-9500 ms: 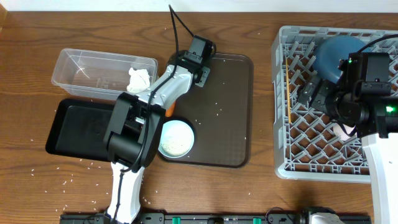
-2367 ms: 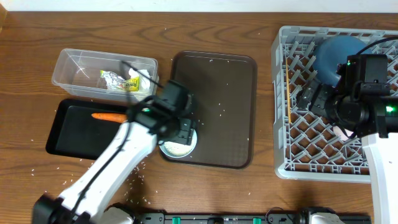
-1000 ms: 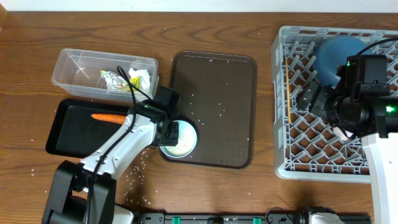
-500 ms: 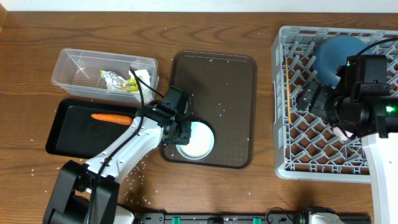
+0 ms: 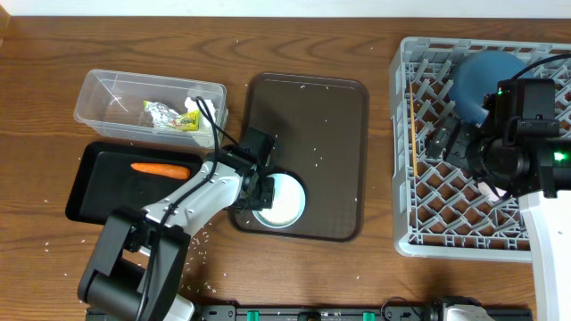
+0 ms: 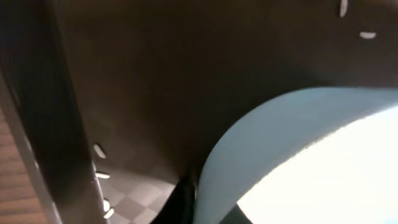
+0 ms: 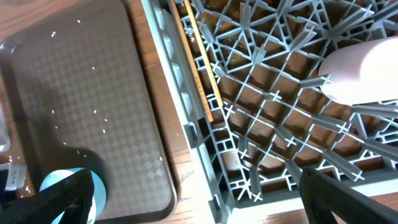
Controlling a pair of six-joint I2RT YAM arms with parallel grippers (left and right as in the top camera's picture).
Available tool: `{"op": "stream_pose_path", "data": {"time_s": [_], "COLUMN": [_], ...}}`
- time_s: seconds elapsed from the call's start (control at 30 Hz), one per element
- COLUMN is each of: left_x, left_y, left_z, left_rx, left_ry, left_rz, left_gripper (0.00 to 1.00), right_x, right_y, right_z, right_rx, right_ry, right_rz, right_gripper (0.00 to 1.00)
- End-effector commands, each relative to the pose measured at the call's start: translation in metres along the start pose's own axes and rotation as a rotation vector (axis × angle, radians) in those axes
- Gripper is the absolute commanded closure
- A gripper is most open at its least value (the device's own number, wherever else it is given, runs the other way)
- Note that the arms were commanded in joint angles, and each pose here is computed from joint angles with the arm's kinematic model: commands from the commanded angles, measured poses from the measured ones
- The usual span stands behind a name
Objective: Sort waste into correct bins and load items into the dishwasher rack
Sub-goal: 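Lift the bowl and tip the rice onto the black tray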
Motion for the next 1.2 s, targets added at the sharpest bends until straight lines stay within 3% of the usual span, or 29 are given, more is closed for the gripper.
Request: {"op": "stream_pose_path", "data": {"time_s": [0.0,0.23,0.47,0.67,0.8,0.97,1.17], "left_x": [0.007,0.013,0.051,0.138,0.176,0.220,0.248], "left_y": [0.003,0.062,0.135,0.183,0.193,0.213,0.231], "left_z": [0.000,0.016,0.013,-0.023,-0.050,-0.069,-0.073], "left_rx": [0.006,-0.063,-0.081,-0.030,0.029,-0.002,-0.008], "left_ry": [0.008,0.006,0.088,0.351,0.530,0.734,0.755], "left_rz": [0.039,0.118,0.254,0.516,0.558,0.748,1.002], "left_gripper": [0.94,0.94,0.94,0.94,0.94,0.94,0.94], "right_x": [0.006,0.006,0.006,0.005,0.006,0.006,0.007], "right_y": [0.000,0.000,0.000,0.000,0.000,0.000,0.000], "right_z": [-0.003,-0.003,-0.003,-0.004,-0.003,-0.003,-0.001], "right_rx": [0.009,0.008,0.009,0.011,0.008,0.008,0.001], "right_ry": [0.030,0.030,0.030,0.030,0.030,0.031,0.050], "right_rz": [0.009,0.010,0.010,0.008,0.010,0.011,0.014], "right_gripper": [0.01,0.01,0.01,0.01,0.01,0.01,0.01]}}
Point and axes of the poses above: each gripper's point midway between its finger pads, its own y axis back along the fingers, its own x axis along the line the jaws close on, z = x × y, the point moved 1 cm from there along y, back along the fingers, and after that the axes turned 5 degrees about -y, right-handed, at the moved point
